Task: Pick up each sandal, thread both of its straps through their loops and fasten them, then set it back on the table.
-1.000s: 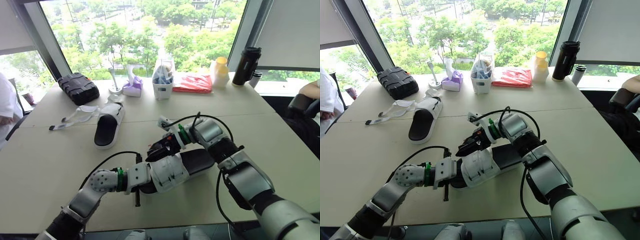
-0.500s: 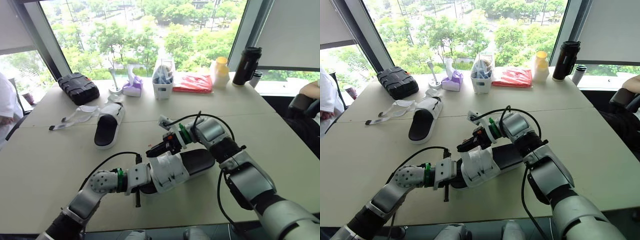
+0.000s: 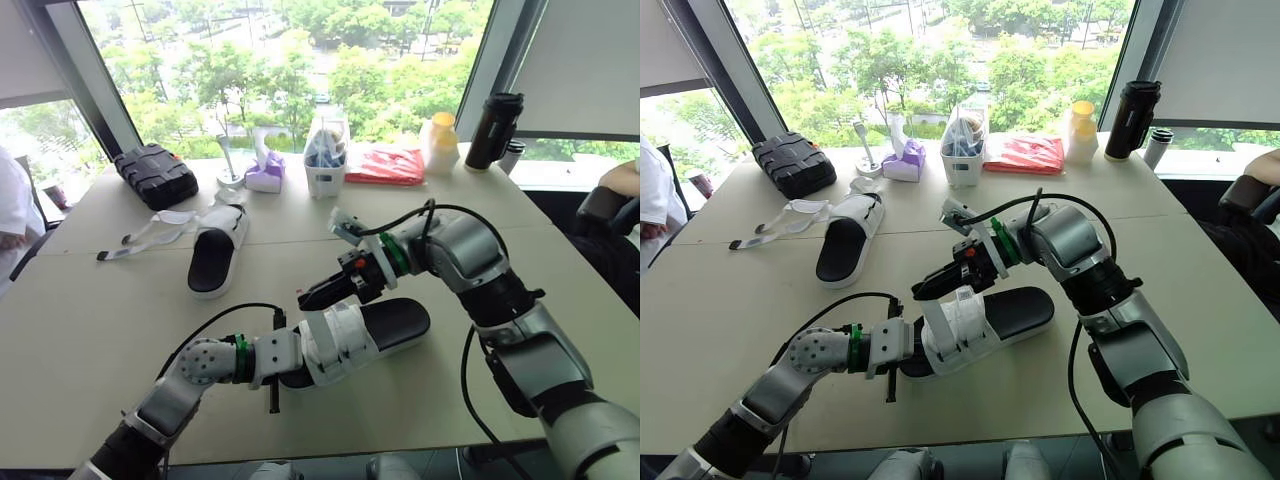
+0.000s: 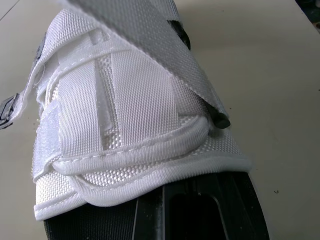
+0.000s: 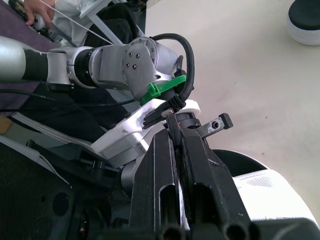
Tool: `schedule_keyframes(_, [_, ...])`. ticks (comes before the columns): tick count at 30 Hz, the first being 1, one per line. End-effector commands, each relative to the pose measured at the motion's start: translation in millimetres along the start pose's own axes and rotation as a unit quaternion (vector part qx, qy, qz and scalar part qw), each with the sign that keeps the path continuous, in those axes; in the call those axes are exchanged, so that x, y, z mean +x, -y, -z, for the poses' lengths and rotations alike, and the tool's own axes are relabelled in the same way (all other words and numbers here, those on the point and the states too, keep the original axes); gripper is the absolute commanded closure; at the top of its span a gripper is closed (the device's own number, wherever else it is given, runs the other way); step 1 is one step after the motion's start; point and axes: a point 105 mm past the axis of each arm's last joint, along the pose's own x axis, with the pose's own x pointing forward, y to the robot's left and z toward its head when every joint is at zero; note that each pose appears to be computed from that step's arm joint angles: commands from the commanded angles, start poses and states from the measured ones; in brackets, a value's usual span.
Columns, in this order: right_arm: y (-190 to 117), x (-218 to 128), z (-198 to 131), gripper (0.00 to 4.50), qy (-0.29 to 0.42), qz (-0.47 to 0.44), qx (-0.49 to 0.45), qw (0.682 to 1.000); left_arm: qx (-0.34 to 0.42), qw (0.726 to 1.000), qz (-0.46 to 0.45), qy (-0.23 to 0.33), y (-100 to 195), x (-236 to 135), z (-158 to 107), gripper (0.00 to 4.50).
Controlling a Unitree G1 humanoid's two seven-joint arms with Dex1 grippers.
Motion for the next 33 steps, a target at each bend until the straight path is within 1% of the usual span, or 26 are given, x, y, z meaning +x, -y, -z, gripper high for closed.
schedule_keyframes(1, [2, -6, -32, 4.48, 0.043, 0.024, -0.065, 0.997, -0.099, 0.976, 0.112, -0.155, 67, 2, 84, 4.50])
schedule_keyframes(7, [26, 2, -31, 4.48, 0.039, 0.058, -0.075, 0.995, -0.098, 0.976, 0.112, -0.156, 68, 2, 85, 4.50])
schedule_keyframes(8, [32, 4, -28, 4.48, 0.035, 0.065, -0.075, 0.994, -0.099, 0.977, 0.112, -0.155, 68, 2, 85, 4.50])
schedule_keyframes(10, [53, 7, -19, 4.48, 0.025, 0.105, -0.070, 0.992, -0.099, 0.977, 0.111, -0.154, 69, 2, 85, 4.50])
schedule_keyframes(12, [65, 8, -13, 4.48, 0.019, 0.123, -0.064, 0.990, -0.101, 0.977, 0.110, -0.153, 69, 3, 85, 4.50])
schedule_keyframes(15, [78, 14, 5, 4.48, -0.008, 0.140, -0.064, 0.988, -0.107, 0.977, 0.106, -0.149, 70, 4, 84, 4.50])
schedule_keyframes(18, [85, 18, 18, 4.48, -0.029, 0.147, -0.070, 0.986, -0.106, 0.977, 0.106, -0.149, 71, 5, 83, 4.50])
schedule_keyframes(22, [96, 21, 46, 4.48, -0.091, 0.164, -0.091, 0.978, -0.105, 0.978, 0.103, -0.147, 70, 5, 82, 4.50])
schedule_keyframes(24, [97, 21, 53, 4.48, -0.110, 0.163, -0.099, 0.976, -0.104, 0.978, 0.102, -0.147, 69, 5, 81, 4.50])
schedule_keyframes(25, [97, 21, 56, 4.19, -0.120, 0.165, -0.105, 0.973, -0.104, 0.978, 0.100, -0.147, 69, 5, 81, 4.50])
schedule_keyframes(27, [98, 21, 59, 3.46, -0.134, 0.165, -0.127, 0.969, -0.105, 0.979, 0.099, -0.147, 69, 4, 81, 4.50])
schedule_keyframes(28, [98, 21, 59, 3.02, -0.136, 0.165, -0.132, 0.968, -0.105, 0.979, 0.098, -0.147, 68, 4, 81, 4.50])
schedule_keyframes(32, [109, 19, 54, 1.14, -0.138, 0.211, -0.170, 0.953, -0.105, 0.979, 0.097, -0.147, 69, 4, 81, 4.50])
schedule_keyframes(33, [110, 19, 53, 1.14, -0.137, 0.214, -0.174, 0.951, -0.105, 0.979, 0.097, -0.147, 68, 4, 81, 4.50])
